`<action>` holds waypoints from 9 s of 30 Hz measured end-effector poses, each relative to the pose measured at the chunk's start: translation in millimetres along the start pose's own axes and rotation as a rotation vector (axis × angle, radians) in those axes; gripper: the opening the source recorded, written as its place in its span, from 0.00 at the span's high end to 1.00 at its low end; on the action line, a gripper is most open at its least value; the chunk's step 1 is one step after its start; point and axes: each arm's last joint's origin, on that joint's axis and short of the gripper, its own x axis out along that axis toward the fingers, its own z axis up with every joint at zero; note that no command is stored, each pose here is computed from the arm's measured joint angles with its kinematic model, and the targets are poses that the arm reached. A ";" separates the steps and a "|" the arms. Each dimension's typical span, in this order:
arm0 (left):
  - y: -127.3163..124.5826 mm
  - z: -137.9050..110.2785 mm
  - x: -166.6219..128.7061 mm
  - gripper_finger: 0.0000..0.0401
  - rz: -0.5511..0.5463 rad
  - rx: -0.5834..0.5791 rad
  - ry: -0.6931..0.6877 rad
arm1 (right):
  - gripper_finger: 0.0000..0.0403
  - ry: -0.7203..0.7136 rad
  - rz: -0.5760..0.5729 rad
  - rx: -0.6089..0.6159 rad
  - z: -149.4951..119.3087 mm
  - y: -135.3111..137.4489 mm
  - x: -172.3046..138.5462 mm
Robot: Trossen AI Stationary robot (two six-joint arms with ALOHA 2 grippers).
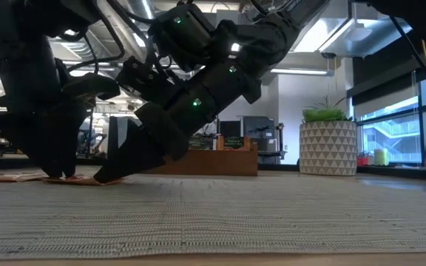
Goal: Pick & Place Tea
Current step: Put the orange tea bag into the right section of the wooden organizer
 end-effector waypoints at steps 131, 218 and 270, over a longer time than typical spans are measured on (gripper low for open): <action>-30.7 1.3 -15.6 0.99 -0.335 0.347 -0.040 | 0.98 -0.018 0.438 0.274 17.5 -54.2 -54.0; -27.6 34.0 -49.1 0.69 -0.375 0.354 -0.201 | 0.65 -0.250 -0.377 0.307 -121.3 -113.4 -200.5; 32.9 -30.2 -34.4 0.69 0.090 0.452 -0.067 | 0.54 -0.128 0.275 0.655 62.0 -107.2 -23.8</action>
